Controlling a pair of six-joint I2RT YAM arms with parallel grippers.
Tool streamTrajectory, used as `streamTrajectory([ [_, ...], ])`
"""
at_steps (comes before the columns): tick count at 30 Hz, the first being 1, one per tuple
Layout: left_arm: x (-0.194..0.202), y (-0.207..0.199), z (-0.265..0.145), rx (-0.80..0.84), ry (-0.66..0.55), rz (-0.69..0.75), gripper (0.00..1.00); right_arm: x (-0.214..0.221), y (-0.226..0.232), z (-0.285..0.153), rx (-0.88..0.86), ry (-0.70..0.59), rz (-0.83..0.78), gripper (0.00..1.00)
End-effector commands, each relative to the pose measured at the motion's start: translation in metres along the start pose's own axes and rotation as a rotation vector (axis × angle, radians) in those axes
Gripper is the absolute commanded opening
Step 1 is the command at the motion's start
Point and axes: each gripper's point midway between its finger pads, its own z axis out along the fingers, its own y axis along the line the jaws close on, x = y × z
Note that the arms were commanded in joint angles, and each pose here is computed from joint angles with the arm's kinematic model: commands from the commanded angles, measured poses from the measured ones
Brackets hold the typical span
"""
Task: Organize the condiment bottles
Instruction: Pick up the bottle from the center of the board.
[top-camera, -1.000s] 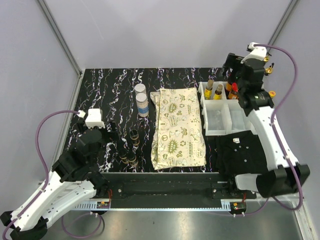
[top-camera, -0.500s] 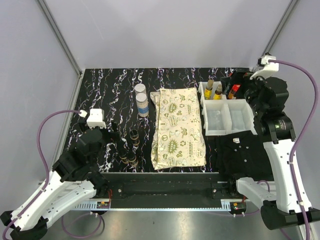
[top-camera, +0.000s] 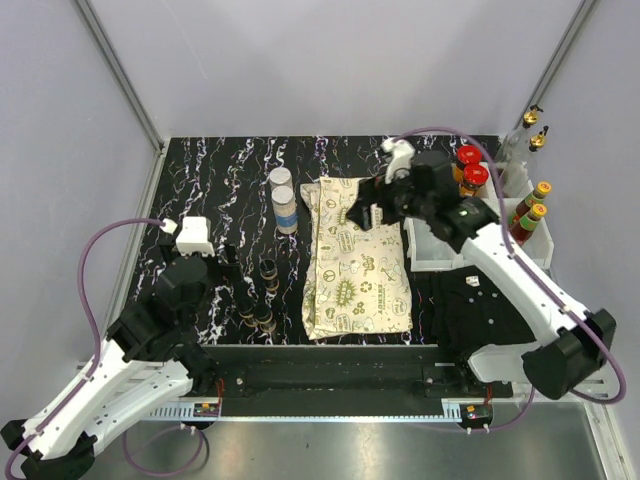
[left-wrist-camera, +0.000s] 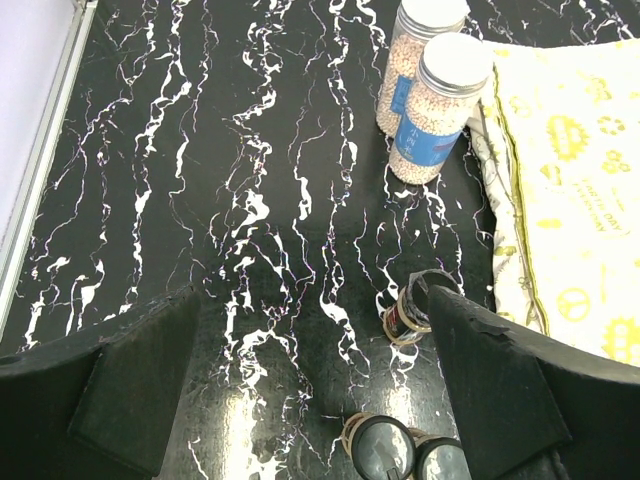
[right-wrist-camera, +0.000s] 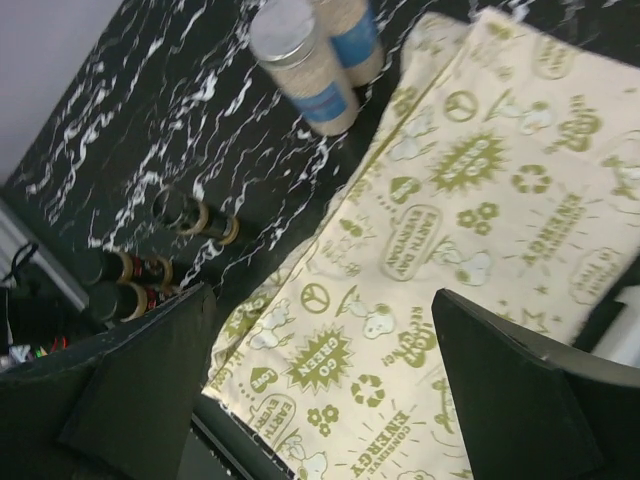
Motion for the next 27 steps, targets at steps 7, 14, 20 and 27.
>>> streamTrajectory([
  [7,-0.009,0.007,0.000,-0.047,-0.044,-0.063,0.99,0.051,0.113,0.071,-0.243,0.122,-0.207,1.00],
  [14,-0.012,0.014,-0.001,-0.074,-0.062,-0.089,0.99,0.097,0.161,0.103,-0.302,0.230,-0.288,1.00],
  [20,-0.013,0.018,-0.004,-0.089,-0.074,-0.096,0.99,0.106,0.184,0.117,-0.297,0.234,-0.329,1.00],
  [27,-0.015,0.023,-0.006,-0.102,-0.090,-0.103,0.99,0.112,0.192,0.128,-0.275,0.238,-0.345,1.00],
])
